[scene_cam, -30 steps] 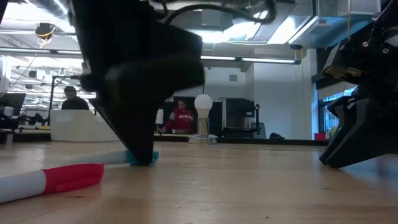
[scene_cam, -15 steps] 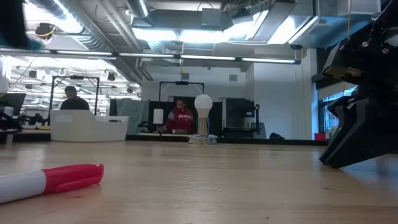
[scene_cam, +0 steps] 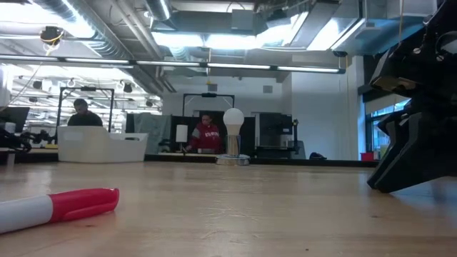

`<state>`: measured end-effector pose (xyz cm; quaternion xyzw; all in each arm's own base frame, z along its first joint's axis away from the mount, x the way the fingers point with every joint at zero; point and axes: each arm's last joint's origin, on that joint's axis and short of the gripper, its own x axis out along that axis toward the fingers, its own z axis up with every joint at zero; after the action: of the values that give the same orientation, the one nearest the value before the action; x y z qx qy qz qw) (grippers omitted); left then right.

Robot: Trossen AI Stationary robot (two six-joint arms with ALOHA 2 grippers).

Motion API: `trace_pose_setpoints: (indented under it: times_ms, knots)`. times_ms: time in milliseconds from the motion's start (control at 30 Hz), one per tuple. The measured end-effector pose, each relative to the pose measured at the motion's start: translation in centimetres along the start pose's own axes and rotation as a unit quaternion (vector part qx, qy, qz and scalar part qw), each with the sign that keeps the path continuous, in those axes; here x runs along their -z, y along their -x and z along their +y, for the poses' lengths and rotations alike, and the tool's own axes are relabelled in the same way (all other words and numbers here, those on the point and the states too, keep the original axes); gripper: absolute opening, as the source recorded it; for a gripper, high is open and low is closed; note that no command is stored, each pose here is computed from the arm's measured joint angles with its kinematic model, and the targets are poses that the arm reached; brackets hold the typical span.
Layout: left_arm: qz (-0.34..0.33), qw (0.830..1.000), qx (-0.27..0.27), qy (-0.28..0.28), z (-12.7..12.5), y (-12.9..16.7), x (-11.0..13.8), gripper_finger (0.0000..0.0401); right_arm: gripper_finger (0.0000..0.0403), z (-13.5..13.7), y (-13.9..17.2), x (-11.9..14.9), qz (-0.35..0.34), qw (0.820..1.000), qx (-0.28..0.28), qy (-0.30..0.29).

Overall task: Pick & Place Markers
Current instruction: Put the light blue and white highlighter pen into the orange bin, then put the red and white highlighter pen into the orange bin

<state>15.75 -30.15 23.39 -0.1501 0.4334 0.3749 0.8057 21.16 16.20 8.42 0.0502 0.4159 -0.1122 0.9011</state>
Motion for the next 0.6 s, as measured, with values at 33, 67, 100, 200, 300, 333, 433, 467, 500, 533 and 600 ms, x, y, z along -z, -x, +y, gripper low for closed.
trace_pose_setpoints:
  times_ms: [33, 67, 100, 200, 300, 333, 433, 467, 500, 533, 600]
  knots:
    - [0.002, 1.0, -0.002, -0.002, 0.0, -0.1, 0.3, 0.0069, 0.0106, 0.0, 0.0, 0.0, 0.0, 1.0, 0.0, 0.0]
    - [0.006, 1.0, -0.003, -0.002, 0.0, -0.3, 0.5, 0.0072, 0.0106, 0.0, 0.0, 0.0, 0.0, 1.0, 0.0, -0.001]
    - [0.008, 1.0, -0.005, -0.006, 0.0, -0.5, 0.6, 0.0075, 0.0106, 0.0, 0.0, 0.0, 0.0, 1.0, 0.0, -0.001]
    - [0.009, 1.0, -0.022, -0.02, 0.2, -1.1, 0.5, 0.0087, 0.0106, 0.0, 0.0, 0.0, 0.0, 1.0, 0.0, -0.001]
    - [-0.004, 0.999, -0.03, -0.018, 0.0, -1.6, -0.2, 0.0103, 0.0106, 0.0, 0.0, 0.0, 0.0, 1.0, 0.0, -0.002]
    - [-0.015, 0.999, -0.029, -0.014, -0.1, -1.8, -0.6, 0.0109, 0.0106, 0.0, 0.0, 0.0, 0.0, 1.0, 0.0, -0.002]
    - [-0.08, 0.996, -0.013, 0.023, -0.8, -2.8, -2.6, 0.0124, 0.0106, 0.0, 0.0, 0.0, 0.0, 1.0, 0.0, -0.001]
    - [-0.112, 0.992, 0.001, 0.051, -1.2, -3.3, -3.5, 0.0128, 0.0106, 0.0, 0.0, 0.0, 0.0, 1.0, 0.0, -0.001]
    - [-0.142, 0.986, 0.018, 0.085, -1.8, -3.9, -4.4, 0.0132, 0.0106, 0.0, 0.0, 0.0, 0.0, 1.0, 0.0, -0.001]
    - [-0.16, 0.98, 0.034, 0.116, -2.4, -4.6, -5.4, 0.0136, 0.0106, 0.0, 0.0, 0.0, -0.001, 1.0, 0.001, -0.002]
    - [-0.155, 0.974, 0.043, 0.156, -3.5, -6.1, -7.4, 0.0142, 0.0106, 0.0, 0.0, 0.0, -0.001, 1.0, 0.002, -0.003]
